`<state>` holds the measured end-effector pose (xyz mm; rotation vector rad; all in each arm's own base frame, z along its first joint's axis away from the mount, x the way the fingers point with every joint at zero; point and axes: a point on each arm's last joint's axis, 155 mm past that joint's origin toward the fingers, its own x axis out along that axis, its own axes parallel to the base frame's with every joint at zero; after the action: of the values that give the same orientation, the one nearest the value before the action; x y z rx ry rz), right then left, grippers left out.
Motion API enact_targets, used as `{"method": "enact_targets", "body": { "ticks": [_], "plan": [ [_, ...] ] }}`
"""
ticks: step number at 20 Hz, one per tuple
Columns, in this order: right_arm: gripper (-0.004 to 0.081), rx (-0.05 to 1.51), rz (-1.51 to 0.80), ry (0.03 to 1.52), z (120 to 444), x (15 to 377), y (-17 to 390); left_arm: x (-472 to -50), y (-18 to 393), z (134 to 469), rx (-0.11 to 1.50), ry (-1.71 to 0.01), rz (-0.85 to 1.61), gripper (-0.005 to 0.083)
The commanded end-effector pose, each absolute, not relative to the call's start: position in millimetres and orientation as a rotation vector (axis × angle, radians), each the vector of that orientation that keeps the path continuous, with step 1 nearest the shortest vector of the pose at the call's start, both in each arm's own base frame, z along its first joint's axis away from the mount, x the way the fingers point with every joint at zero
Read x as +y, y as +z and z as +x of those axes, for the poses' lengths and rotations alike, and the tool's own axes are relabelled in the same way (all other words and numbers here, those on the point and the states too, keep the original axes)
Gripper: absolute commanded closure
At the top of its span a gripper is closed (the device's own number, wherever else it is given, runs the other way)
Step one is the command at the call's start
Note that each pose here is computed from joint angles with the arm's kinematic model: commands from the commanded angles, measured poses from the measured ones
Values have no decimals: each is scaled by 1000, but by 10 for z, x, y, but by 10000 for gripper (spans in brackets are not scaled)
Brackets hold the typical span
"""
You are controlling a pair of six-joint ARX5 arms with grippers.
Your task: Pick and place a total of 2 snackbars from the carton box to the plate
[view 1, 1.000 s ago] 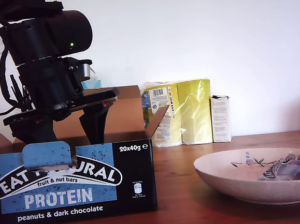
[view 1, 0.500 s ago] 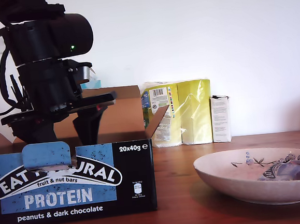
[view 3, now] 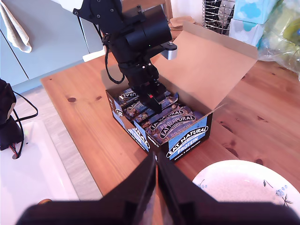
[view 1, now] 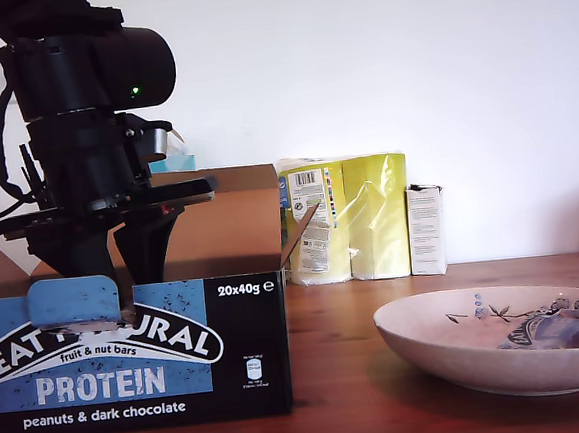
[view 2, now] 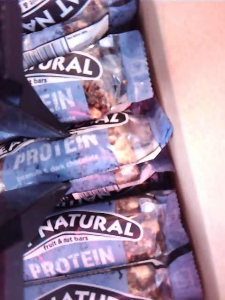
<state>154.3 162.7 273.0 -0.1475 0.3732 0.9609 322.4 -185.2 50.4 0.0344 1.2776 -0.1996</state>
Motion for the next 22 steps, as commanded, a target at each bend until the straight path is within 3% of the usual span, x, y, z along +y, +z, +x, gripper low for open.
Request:
{"method": "enact_targets", "body": {
  "ticks": [1, 3, 6, 22],
  "plan": [
    [783, 390, -149, 968, 1551, 1642, 2659, -1759, 272, 3108, 1359, -177, 82, 635],
    [783, 399, -147, 968, 1555, 1643, 2642, -1802, 379, 3176, 1342, -183, 76, 642],
    [783, 403, -149, 969, 1557, 1643, 2633, -1848, 510, 3254, 1320, -201, 84, 720],
    [783, 402, -150, 969, 1557, 1644, 2633, -1894, 615, 3262, 1315, -230, 110, 784]
  ]
}}
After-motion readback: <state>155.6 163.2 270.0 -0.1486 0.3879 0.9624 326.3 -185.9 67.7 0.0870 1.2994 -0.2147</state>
